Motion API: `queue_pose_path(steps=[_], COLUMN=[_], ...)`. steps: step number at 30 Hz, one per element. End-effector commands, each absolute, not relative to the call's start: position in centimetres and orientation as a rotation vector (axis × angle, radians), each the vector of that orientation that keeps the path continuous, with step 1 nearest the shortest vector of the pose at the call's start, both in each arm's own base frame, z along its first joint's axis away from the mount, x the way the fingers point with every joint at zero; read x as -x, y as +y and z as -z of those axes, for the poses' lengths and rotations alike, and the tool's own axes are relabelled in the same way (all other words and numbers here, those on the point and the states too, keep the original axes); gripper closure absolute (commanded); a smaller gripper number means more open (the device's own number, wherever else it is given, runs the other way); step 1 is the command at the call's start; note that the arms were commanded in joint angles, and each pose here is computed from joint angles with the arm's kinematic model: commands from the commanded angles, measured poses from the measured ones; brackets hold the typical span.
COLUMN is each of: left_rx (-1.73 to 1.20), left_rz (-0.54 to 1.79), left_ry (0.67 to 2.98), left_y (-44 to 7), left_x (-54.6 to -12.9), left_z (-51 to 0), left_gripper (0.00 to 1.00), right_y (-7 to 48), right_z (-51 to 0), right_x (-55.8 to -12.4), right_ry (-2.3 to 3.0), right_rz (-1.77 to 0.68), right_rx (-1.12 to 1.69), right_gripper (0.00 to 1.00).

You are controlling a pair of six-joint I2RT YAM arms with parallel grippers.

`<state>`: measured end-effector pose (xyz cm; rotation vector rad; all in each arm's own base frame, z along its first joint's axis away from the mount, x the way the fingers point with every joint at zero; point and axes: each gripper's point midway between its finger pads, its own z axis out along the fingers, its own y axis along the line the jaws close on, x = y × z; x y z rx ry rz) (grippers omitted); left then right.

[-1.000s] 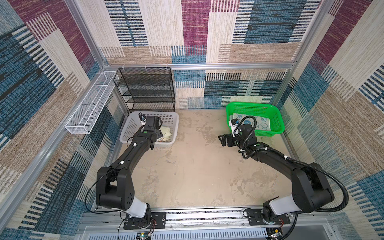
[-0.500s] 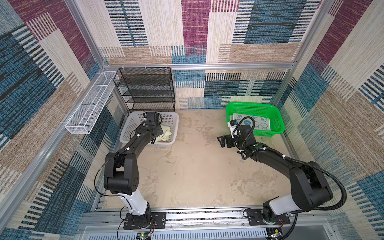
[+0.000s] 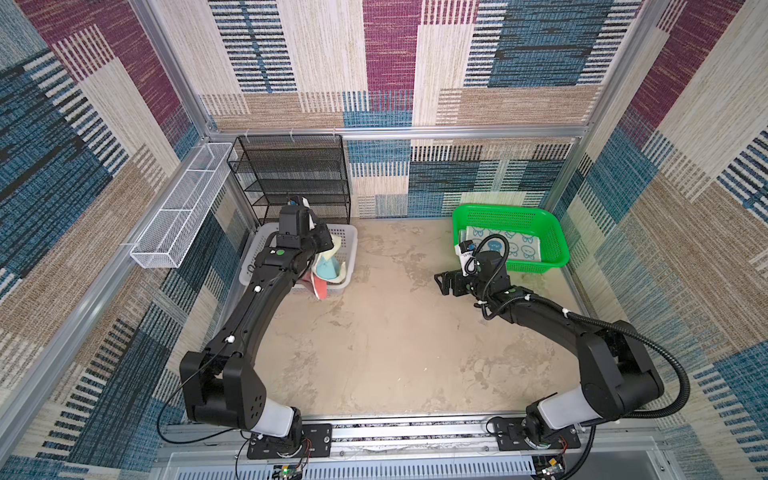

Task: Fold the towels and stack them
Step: 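Grasp the pale yellow teal towel in the white basket with the left gripper, then lift the yellow towel out and drop it on the table with the left gripper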

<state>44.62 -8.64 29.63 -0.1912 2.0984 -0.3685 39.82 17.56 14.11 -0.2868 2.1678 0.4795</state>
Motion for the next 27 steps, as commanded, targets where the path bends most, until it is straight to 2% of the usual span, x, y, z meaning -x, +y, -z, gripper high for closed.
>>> queue_pose_path(steps=[1,9,16,19,22,27], left_rx=[-0.009,-0.32,-0.535,-0.558,-0.508,-0.221], left_rz=[0.502,0.646,0.823,0.867,0.88,0.787], left_ry=[1.993,1.88,1.844,1.887,1.978,2.213], left_y=[-12.6,-21.5,-29.0,-30.8,-31.6,-29.9], left_x=[-43.3,-38.6,-35.3,-35.0,-35.5,-37.2], left_z=[-34.2,-40.2,-41.1,-39.3,-35.3,-24.6], left_gripper=[1.0,1.0,1.0,1.0,1.0,1.0], right_y=[18.0,18.2,16.4,15.2,13.5,11.4], right_z=[-15.1,-16.2,-17.7,-17.8,-17.7,-17.4], right_x=[-40.3,-41.1,-41.8,-41.9,-41.6,-40.6], right_ry=[2.123,2.097,2.063,2.076,2.084,2.091], right_rz=[-0.518,-0.547,-0.439,-0.355,-0.251,-0.131], right_rx=[0.261,0.212,0.136,0.11,0.082,0.049], right_gripper=[0.0,0.0,0.0,0.0,0.0,0.0])
